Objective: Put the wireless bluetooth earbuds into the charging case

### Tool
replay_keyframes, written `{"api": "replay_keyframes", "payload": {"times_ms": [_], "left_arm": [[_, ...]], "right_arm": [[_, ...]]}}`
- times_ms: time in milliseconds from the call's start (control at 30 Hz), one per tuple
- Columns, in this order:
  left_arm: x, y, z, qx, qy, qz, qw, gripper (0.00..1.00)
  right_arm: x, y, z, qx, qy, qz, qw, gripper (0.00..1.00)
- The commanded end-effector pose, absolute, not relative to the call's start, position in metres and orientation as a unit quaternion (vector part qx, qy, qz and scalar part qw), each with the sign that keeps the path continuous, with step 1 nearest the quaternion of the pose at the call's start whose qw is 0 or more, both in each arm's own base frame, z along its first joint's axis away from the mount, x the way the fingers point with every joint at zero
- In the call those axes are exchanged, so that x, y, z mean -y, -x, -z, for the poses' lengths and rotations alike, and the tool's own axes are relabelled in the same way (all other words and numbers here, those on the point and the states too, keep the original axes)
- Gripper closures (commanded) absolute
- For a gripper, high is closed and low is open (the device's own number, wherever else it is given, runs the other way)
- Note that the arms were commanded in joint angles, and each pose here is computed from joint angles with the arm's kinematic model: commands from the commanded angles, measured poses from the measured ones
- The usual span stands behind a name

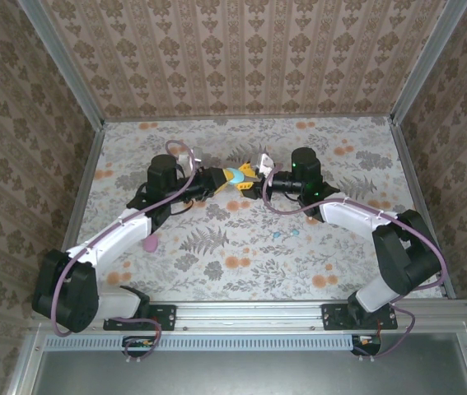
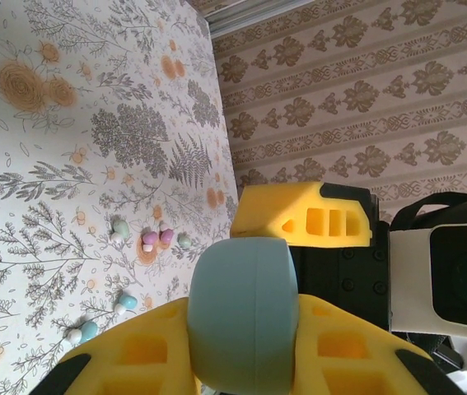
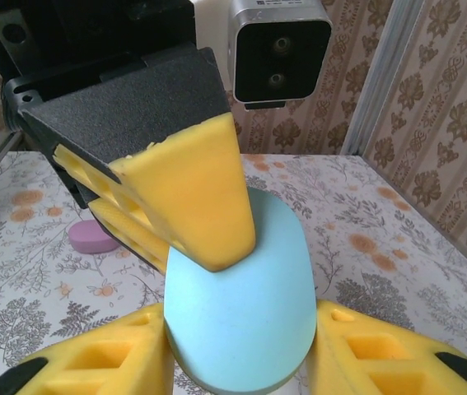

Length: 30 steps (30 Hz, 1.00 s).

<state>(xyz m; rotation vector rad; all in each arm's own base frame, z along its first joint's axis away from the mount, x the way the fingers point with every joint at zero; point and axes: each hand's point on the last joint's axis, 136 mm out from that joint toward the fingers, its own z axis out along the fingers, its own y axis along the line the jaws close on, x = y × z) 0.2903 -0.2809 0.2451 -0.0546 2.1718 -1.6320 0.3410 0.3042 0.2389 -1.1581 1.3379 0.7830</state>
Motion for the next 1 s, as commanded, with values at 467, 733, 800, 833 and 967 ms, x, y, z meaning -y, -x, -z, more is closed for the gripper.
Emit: {"api": "replay_keyframes", "payload": {"times_ms": [467,733,800,833,967], "left_arm": [[0.245,-0.272,-0.280,-0.688,-0.298,0.450,0.485,0.18],[0.264,-0.238,-0.294,-0.579,-0.464,0.446,0.501,0.26],[0.269,-0.233,-0.298,-0.562,-0.478,0.461,0.493,0.27],[0.272,-0.233,-0.299,-0.557,-0.480,0.463,0.495,0.27],[0.285,-0.228,-0.297,-0.542,-0.500,0.458,0.497,0.30]], "right_arm": [[-0.298,-0.302,-0.284,-0.543,0.524,-0.488,0.439,0.65],[-0.297,-0.300,-0.291,-0.543,0.529,-0.484,0.437,0.65],[-0.297,-0.300,-0.291,-0.543,0.528,-0.484,0.438,0.64],[-0.297,-0.300,-0.291,-0.543,0.528,-0.483,0.439,0.65],[-0.298,-0.298,-0.295,-0.539,0.530,-0.484,0.441,0.65]]}}
